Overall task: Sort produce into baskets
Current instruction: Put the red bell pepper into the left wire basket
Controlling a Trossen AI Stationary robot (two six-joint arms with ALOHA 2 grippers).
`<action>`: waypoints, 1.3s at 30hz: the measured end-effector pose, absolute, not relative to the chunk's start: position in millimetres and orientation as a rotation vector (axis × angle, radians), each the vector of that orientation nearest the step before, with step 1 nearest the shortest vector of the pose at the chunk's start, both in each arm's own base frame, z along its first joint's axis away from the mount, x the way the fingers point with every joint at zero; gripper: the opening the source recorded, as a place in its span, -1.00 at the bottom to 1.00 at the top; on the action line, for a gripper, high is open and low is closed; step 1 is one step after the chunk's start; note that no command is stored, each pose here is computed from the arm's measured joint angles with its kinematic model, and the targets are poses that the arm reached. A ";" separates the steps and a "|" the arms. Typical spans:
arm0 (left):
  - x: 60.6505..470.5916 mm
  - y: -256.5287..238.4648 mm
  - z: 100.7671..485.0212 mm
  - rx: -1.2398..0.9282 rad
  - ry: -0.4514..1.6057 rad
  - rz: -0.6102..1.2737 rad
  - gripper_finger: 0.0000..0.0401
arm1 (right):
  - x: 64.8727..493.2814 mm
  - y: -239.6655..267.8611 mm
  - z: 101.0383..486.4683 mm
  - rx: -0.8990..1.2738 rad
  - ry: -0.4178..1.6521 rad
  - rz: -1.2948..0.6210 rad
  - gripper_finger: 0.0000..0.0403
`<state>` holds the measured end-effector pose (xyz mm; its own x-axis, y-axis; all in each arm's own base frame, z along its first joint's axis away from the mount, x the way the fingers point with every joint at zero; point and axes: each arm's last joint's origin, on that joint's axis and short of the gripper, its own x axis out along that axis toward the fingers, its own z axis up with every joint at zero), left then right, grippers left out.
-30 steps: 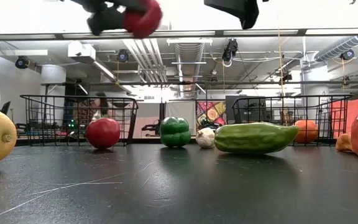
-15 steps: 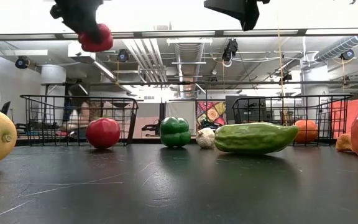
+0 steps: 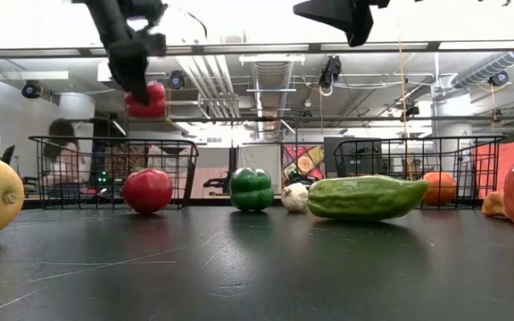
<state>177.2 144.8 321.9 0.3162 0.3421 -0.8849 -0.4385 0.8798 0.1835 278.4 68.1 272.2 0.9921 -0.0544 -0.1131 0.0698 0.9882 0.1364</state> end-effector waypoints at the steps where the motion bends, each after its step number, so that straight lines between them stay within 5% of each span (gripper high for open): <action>1: 178.6 150.3 317.9 -0.086 1.166 0.503 0.17 | 278.4 68.1 271.8 0.139 0.114 -0.063 0.51; 14: 206.6 193.6 270.5 -0.049 1.388 0.361 0.19 | 278.1 68.0 269.8 0.132 0.133 -0.064 0.51; 39: 210.9 231.7 225.6 -0.118 1.463 0.353 0.19 | 278.0 68.2 269.5 0.129 0.137 -0.063 0.52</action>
<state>210.9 231.7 225.6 0.0672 0.1623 -0.9845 -0.3047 0.9429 0.1346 278.0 68.2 269.5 0.9886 -0.0539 -0.1402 0.0716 0.9897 0.1243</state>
